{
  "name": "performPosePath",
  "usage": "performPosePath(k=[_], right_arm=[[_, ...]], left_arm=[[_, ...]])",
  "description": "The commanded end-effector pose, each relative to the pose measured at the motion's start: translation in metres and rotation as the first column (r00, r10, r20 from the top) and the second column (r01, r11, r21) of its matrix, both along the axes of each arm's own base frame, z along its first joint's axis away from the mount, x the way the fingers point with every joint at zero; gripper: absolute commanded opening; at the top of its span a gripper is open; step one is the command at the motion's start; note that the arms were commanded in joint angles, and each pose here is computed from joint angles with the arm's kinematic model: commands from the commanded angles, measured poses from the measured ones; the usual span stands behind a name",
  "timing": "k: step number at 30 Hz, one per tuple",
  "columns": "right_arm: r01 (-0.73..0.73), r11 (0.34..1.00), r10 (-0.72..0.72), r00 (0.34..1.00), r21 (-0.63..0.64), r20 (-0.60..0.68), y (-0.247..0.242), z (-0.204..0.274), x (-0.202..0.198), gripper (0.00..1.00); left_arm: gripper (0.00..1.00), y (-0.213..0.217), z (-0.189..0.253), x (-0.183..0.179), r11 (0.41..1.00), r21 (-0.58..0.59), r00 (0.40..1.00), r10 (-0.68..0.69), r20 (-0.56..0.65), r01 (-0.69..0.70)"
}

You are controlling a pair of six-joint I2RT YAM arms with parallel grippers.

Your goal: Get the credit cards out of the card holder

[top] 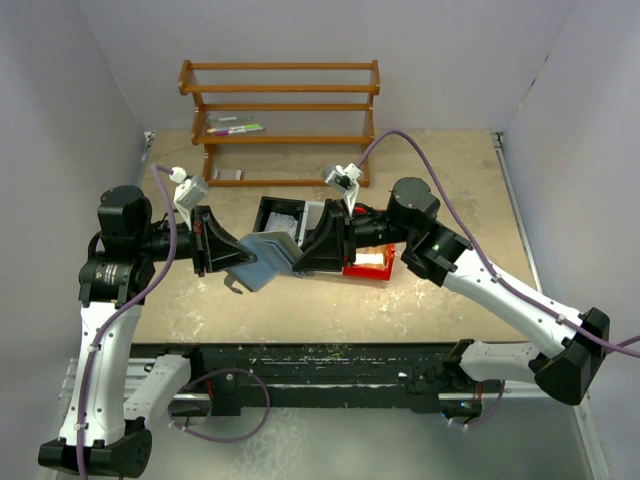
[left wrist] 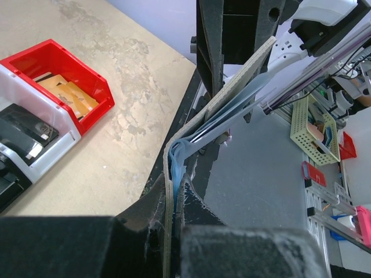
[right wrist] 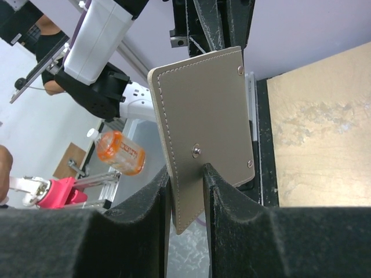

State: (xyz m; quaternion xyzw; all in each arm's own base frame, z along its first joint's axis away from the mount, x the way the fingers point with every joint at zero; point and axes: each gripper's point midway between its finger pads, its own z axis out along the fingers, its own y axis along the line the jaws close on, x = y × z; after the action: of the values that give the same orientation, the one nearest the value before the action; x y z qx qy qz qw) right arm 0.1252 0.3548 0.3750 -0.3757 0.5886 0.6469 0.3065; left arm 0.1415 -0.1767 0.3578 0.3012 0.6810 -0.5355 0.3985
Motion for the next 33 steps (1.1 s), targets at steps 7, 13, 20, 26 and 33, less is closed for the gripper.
performPosePath(k=[7,13,20,26,33], right_arm=[[-0.033,0.999,0.033,0.999,0.022,-0.007,0.001,-0.001,-0.001,0.29],[0.069,0.998,-0.069,0.998,-0.006,-0.007,0.004,-0.006,0.017,0.24],[0.388,0.914,-0.380,0.921,-0.121,0.081,-0.006,-0.025,0.072,0.31],[0.382,0.924,-0.378,0.917,-0.006,0.128,-0.010,0.001,0.066,0.34],[0.191,0.977,-0.201,0.973,0.091,0.117,-0.002,0.022,0.033,0.34]], left_arm=[[0.00,-0.001,0.023,-0.009,0.999,-0.008,0.992,-0.041,0.121,0.043],[0.00,-0.001,0.027,-0.010,0.999,-0.011,0.992,-0.042,0.123,0.043],[0.00,-0.002,0.030,-0.013,0.999,-0.017,0.992,-0.048,0.119,0.051],[0.00,-0.002,0.028,-0.013,0.998,-0.020,0.993,-0.056,0.106,0.059],[0.00,-0.003,0.025,-0.012,0.997,-0.026,0.994,-0.071,0.082,0.073]])
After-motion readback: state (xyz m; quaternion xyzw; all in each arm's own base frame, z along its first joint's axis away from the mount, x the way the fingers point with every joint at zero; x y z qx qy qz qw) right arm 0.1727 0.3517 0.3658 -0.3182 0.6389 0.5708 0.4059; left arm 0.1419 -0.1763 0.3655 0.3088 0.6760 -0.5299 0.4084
